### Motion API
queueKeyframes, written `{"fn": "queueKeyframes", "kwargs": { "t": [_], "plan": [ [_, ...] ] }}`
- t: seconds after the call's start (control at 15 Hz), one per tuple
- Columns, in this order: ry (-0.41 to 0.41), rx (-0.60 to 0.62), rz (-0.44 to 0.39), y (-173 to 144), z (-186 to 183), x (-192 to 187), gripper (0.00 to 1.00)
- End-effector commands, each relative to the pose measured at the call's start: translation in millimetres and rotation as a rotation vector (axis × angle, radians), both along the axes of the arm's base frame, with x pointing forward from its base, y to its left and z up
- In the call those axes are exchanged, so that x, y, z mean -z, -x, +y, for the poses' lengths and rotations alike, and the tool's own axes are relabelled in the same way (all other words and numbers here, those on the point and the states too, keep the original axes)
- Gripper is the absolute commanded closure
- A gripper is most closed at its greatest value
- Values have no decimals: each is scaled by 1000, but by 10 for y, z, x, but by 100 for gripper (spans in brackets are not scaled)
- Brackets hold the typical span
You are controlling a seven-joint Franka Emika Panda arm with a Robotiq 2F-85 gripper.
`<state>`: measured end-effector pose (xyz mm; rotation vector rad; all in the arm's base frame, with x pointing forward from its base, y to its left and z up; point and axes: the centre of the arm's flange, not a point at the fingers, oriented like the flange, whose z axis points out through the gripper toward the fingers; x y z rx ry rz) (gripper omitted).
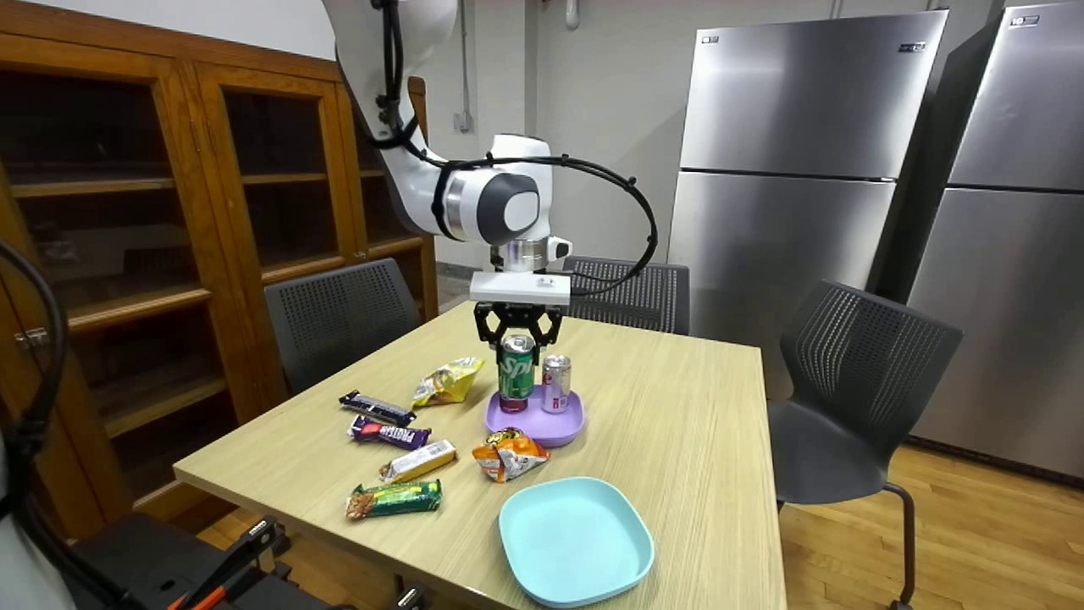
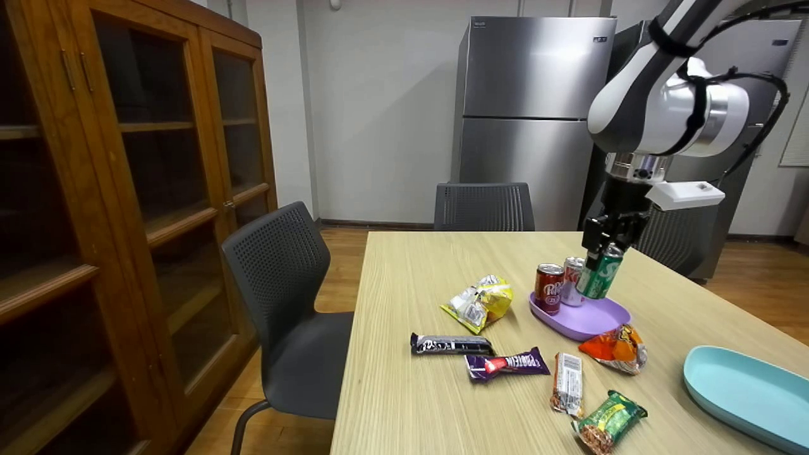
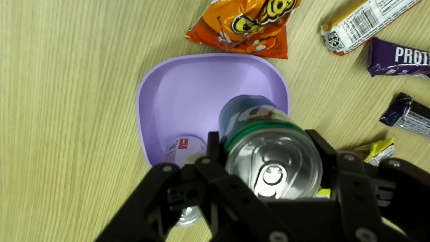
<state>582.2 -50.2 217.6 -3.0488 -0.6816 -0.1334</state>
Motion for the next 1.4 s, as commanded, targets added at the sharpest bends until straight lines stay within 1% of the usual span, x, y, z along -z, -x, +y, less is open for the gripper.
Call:
{"fn": "queueKeyframes", "kwargs": {
  "t": [0.0,0.47,1.07,1.13,1.2,1.27,1.33],
  "plan": [
    [27,1,35,-308,-47,109,62],
    [69,1,86,-484,-99,398,62],
    [73,17,119,-572,-110,585,62],
    [73,19,124,-569,-111,589,52],
    [74,22,123,-563,-113,572,12],
    [72,23,123,-558,-112,549,10],
    [70,23,118,-547,-107,498,5]
  ]
}}
